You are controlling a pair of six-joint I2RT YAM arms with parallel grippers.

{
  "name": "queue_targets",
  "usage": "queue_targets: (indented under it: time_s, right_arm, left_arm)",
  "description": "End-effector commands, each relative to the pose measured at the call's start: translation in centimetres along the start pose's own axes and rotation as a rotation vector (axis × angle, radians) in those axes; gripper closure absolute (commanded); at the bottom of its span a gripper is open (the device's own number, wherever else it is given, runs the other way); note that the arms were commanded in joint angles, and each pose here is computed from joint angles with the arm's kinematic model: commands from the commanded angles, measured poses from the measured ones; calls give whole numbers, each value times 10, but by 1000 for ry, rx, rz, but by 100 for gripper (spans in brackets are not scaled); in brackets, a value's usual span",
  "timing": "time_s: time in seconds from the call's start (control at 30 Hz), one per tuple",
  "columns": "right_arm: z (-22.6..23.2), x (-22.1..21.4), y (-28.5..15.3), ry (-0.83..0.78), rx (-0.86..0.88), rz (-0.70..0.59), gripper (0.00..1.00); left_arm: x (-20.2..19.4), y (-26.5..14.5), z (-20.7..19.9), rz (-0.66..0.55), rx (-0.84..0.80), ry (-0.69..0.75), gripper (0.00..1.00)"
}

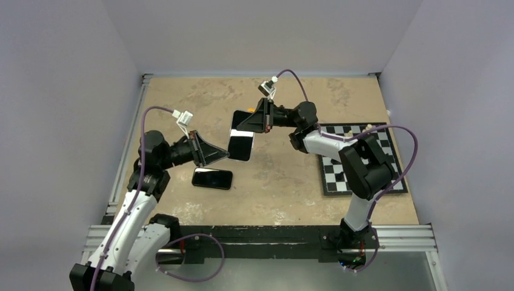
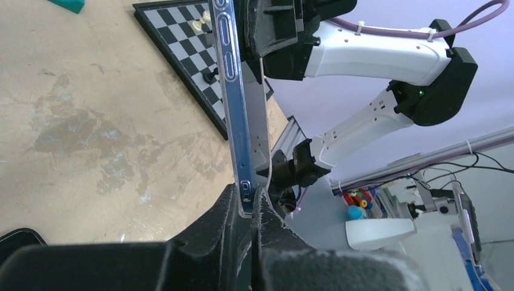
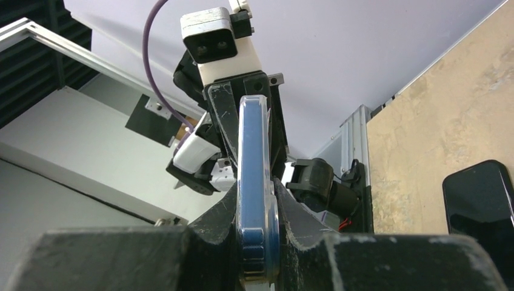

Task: Take the phone out of the phone case
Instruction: Remove the phone case from the phone.

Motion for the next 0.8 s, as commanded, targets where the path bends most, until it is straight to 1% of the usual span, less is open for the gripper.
queue_targets:
  time_s: [0.0, 0.03, 0.17, 0.27, 0.4, 0.67, 0.77]
  right_arm:
    - [37, 8, 5, -88, 76, 2, 100]
    - [38, 8, 4, -77, 86, 9, 100]
    - [49, 6, 3, -45, 182, 49, 100]
    - [52, 6, 5, 2, 208, 81, 100]
    - [49, 7, 11, 54, 221, 107, 100]
    - [59, 9, 20, 130, 316, 95, 100]
    - [64, 7, 25, 151, 350, 109, 100]
  left_arm:
    - [7, -1, -17, 59, -174, 160, 96]
    - [6, -2, -18, 66, -194, 188, 100]
    - [5, -6, -24, 73, -263, 291, 100]
    - [7, -6, -32, 61, -324, 333, 100]
    - [11, -4, -37, 41, -382, 354, 100]
    - [12, 0, -27, -15, -321, 407, 100]
    - [11, 2, -22, -21, -336, 435, 100]
Point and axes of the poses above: each gripper's point midway between its finger pads, its own y axis out along the fingers, its own z axis along the line the jaws close on, x = y × z, the point moved 10 cm from there along -y, back along the fingers, and after that the axes turned 2 degrees about -y, right-handed, at the moved point
